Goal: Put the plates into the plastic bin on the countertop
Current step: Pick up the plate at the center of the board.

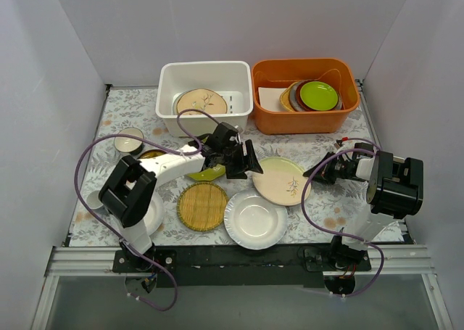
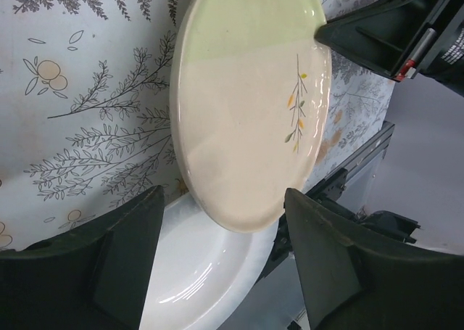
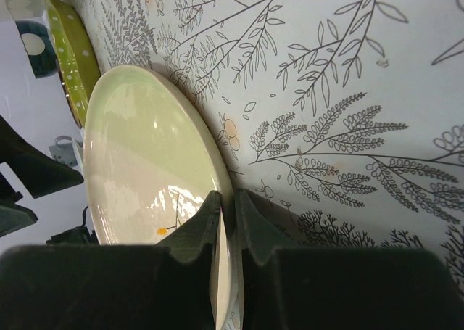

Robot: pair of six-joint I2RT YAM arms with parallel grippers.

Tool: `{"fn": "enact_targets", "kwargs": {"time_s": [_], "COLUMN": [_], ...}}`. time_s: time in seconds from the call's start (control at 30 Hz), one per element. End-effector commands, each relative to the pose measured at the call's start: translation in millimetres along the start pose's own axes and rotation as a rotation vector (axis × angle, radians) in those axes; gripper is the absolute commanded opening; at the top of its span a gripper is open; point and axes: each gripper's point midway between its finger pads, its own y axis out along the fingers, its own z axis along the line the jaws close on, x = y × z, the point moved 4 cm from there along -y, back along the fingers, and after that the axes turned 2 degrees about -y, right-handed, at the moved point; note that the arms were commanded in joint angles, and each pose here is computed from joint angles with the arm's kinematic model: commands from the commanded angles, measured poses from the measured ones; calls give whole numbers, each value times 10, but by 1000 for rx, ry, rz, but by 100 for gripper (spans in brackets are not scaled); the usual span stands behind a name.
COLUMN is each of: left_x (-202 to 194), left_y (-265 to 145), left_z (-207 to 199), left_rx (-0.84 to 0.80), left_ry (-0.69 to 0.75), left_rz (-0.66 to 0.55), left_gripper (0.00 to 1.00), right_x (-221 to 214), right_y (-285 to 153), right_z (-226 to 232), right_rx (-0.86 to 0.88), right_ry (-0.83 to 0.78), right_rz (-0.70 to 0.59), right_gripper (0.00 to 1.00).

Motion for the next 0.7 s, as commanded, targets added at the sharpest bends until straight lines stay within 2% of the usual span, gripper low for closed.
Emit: {"fn": "enact_targets", "kwargs": {"time_s": [0.0, 0.3, 0.47, 0.67], "left_x": [9, -60, -76, -99], "left_y": [53, 278, 365, 469], "left_z": [-96, 28, -22, -44], "left_rx": [-52, -63, -103, -117], "left_ry": [37, 35, 35, 31], "left_rz": [34, 88, 109, 132], "left_gripper": [65, 57, 46, 39], "right_x": [-330, -344, -340, -341], "right_y": [48, 51, 50, 49], "right_z": [-333, -343, -344, -341], "right_rx": [-183, -186, -184, -182], "right_ry": [73, 77, 76, 75], "right_rz": [95, 98, 96, 96], "right_gripper": [16, 16, 16, 16]}}
